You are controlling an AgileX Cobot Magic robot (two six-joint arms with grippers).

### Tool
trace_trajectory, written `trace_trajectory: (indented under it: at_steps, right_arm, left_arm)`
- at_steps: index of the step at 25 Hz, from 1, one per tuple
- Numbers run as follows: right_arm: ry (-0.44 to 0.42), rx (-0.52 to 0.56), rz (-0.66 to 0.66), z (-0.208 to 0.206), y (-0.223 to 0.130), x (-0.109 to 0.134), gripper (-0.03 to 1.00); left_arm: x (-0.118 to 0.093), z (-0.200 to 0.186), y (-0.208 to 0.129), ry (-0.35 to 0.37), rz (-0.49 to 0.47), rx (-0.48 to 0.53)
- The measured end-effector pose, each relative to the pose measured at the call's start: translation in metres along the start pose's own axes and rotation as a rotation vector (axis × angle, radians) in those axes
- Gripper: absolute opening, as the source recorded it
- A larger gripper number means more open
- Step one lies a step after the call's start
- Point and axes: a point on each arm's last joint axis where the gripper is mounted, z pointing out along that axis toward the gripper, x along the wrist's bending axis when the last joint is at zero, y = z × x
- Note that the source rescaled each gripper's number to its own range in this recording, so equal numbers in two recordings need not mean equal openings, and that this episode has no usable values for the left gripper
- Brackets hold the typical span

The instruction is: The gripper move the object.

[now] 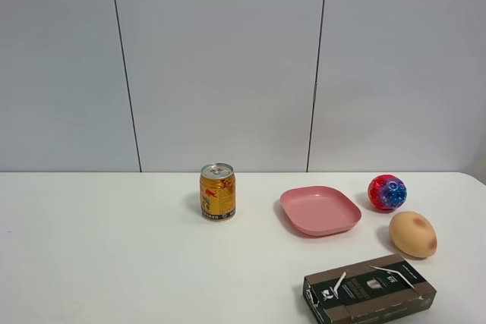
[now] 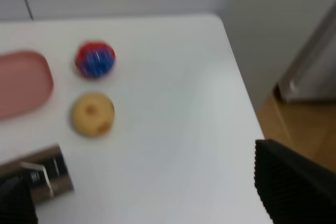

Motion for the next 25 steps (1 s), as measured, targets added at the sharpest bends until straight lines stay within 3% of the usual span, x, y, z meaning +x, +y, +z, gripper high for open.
trace_trajectory:
  at_steps: [6,12,25]
  right_arm:
    - [0.033,0.015,0.092,-0.007,-0.061,0.011,0.58]
    - [0.039,0.012,0.110,0.006,-0.101,0.017,0.60]
    - [0.059,-0.059,0.128,0.021,-0.105,0.020,0.60]
  left_arm:
    - [0.000,0.000,0.000,0.000,0.000,0.000]
    - [0.000,0.000,0.000,0.000,0.000,0.000]
    - [0.000,0.000,0.000,0.000,0.000,0.000]
